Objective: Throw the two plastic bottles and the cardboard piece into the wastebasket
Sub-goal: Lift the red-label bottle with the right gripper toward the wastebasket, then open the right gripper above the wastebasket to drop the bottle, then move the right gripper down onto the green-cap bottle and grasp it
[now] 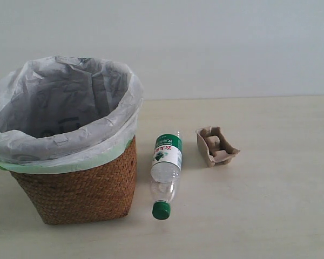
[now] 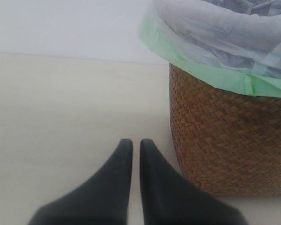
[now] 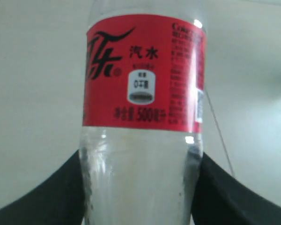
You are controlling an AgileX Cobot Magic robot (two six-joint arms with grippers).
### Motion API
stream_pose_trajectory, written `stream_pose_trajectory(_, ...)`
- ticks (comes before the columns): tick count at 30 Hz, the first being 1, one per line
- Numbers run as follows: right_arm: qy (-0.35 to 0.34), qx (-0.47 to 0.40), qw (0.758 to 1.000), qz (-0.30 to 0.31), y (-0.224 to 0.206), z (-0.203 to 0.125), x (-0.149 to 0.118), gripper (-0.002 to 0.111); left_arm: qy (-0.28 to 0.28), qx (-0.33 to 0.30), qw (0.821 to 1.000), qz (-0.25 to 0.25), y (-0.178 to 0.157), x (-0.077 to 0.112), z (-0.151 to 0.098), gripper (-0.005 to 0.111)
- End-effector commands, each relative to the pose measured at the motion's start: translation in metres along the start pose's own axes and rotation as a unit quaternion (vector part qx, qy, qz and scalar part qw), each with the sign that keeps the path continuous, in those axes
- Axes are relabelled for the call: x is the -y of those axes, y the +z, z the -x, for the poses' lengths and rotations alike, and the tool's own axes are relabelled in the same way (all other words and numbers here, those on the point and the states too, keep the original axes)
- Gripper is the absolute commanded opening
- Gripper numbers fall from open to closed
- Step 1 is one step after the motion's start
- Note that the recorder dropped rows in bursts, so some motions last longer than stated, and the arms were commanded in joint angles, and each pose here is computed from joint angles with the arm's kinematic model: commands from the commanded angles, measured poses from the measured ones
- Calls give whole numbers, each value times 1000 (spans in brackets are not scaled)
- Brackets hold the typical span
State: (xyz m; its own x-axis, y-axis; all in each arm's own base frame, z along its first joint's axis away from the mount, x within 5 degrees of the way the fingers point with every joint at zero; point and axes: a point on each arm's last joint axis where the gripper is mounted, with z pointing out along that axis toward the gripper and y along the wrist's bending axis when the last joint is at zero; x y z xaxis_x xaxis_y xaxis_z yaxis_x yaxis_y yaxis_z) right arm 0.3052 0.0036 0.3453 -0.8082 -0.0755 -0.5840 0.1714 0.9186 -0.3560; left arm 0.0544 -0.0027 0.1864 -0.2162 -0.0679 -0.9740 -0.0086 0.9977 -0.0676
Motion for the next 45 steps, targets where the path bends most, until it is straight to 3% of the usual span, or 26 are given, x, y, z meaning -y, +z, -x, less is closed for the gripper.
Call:
stream_pose_trajectory(1, 42, -39, 995, 79, 5, -3, -18, 0, -4, 1, 1000, 2, 0, 0, -1, 6)
stream_pose_trajectory(3, 61, -61, 980, 177, 4, -5, -37, 0, -4, 1, 1000, 2, 0, 0, -1, 6)
stream_pose_trajectory(6, 55, -34, 925, 374, -22, 5, -69, 0, -4, 1, 1000, 2, 0, 0, -1, 6)
stream_pose_trajectory(8, 57, 42, 833, 549, -70, 28, -92, 0, -4, 1, 1000, 2, 0, 0, -1, 6)
stream_pose_trajectory(10, 64, 107, 754, 645, -107, 44, -112, 2, -4, 1, 1000, 2, 0, 0, -1, 6)
stream_pose_trajectory(11, 76, 126, 724, 674, -123, 51, -124, 8, -4, 1, 1000, 2, 0, 0, -1, 6)
stream_pose_trajectory(12, 74, 141, 708, 688, -136, 57, -133, 17, -4, 1, 1000, 2, 0, 0, -1, 6)
stream_pose_trajectory(13, 66, 153, 698, 696, -148, 61, -145, 33, -4, 1, 1000, 2, 0, 0, -1, 6)
stream_pose_trajectory(15, 52, 160, 688, 706, -164, 64, -171, 76, -4, 1, 1000, 2, 0, 0, -1, 6)
stream_pose_trajectory(16, 68, 153, 686, 708, -168, 65, -183, 104, -4, 1, 1000, 2, 0, 0, -1, 6)
stream_pose_trajectory(20, 94, 157, 700, 690, -172, 69, -219, 93, -4, 1, 1000, 2, 0, 0, -1, 6)
stream_pose_trajectory(28, 57, 163, 733, 658, -163, 65, -224, 90, -4, 1, 1000, 2, 0, 0, -1, 6)
stream_pose_trajectory(33, -7, 133, 804, 579, -144, 56, -223, 90, -4, 1, 1000, 2, 0, 0, -1, 6)
stream_pose_trajectory(35, -8, 99, 852, 514, -130, 52, -217, 90, -4, 1, 1000, 2, 0, 0, -1, 6)
stream_pose_trajectory(36, -14, 78, 889, 451, -118, 48, -211, 90, -4, 1, 1000, 2, 0, 0, -1, 6)
stream_pose_trajectory(37, -26, 67, 911, 407, -111, 46, -205, 90, -4, 1, 1000, 2, 0, 0, -1, 6)
stream_pose_trajectory(41, -59, 21, 947, 314, -94, 38, -195, 90, -4, 1, 1000, 2, 0, 0, -1, 6)
stream_pose_trajectory(45, -92, -64, 960, 255, -73, 23, -200, 90, -4, 1, 1000, 2, 0, 0, -1, 6)
